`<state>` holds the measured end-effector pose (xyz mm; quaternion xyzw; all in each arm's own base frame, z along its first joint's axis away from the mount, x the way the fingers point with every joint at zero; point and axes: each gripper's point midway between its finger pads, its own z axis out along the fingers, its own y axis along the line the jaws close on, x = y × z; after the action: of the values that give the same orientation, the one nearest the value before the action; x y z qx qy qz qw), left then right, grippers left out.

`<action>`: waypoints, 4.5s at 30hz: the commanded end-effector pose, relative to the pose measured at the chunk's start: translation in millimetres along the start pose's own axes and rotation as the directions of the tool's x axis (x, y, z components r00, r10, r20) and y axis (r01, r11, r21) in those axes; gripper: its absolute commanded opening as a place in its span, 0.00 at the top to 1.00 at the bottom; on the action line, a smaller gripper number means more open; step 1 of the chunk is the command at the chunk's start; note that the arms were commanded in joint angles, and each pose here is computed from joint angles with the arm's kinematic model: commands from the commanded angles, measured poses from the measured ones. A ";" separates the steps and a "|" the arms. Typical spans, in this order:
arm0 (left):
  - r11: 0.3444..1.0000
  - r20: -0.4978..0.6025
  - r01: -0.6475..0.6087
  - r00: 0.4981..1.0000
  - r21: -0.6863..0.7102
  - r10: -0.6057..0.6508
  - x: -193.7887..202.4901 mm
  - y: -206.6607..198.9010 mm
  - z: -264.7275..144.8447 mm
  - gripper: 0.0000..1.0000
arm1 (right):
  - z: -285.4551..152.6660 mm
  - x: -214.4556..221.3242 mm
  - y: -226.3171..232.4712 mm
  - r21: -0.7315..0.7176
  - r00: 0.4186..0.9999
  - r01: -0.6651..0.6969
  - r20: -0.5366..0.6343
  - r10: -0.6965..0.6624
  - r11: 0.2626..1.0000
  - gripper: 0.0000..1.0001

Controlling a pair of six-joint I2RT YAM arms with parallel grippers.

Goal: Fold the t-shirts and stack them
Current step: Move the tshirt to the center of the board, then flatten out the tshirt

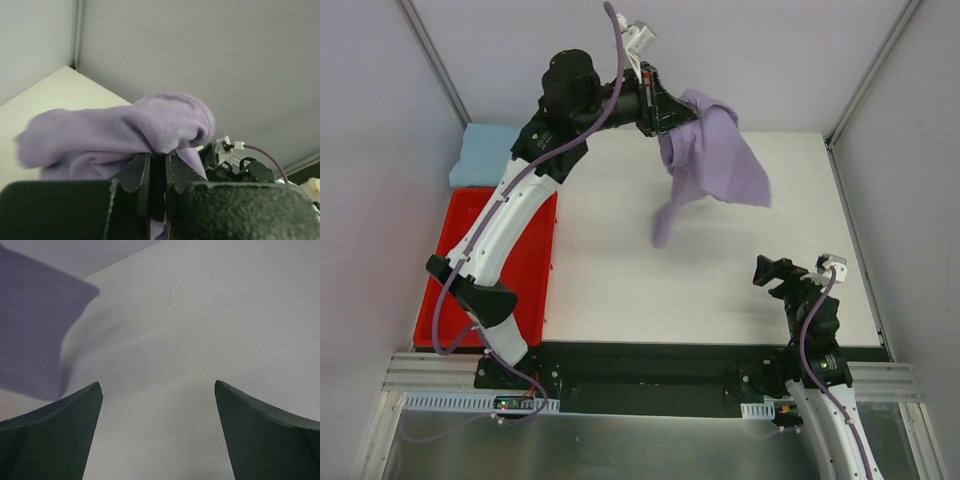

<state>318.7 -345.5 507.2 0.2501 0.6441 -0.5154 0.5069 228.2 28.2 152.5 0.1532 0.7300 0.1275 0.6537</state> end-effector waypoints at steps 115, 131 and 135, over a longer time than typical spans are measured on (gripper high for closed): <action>0.712 -0.524 -0.195 0.806 -0.675 -0.276 350.8 147.8 -44.4 1.00 | -6.0 23.2 -28.8 0.200 0.966 0.104 -0.255 -0.051 0.974 0.04; 0.215 -0.141 -0.096 0.969 -0.972 -0.204 282.3 215.4 -222.8 1.00 | -77.8 103.3 14.2 0.101 0.640 0.089 -0.768 0.021 0.991 0.02; 0.130 -0.051 -0.026 0.979 -0.991 -0.198 277.0 222.8 -254.3 1.00 | -76.6 96.6 -7.0 0.206 0.693 0.140 -0.719 0.053 0.968 0.02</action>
<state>304.6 -129.7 136.7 -0.0600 0.9035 0.0055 0.4242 147.2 82.2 66.5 0.1000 0.9459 0.1163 0.2860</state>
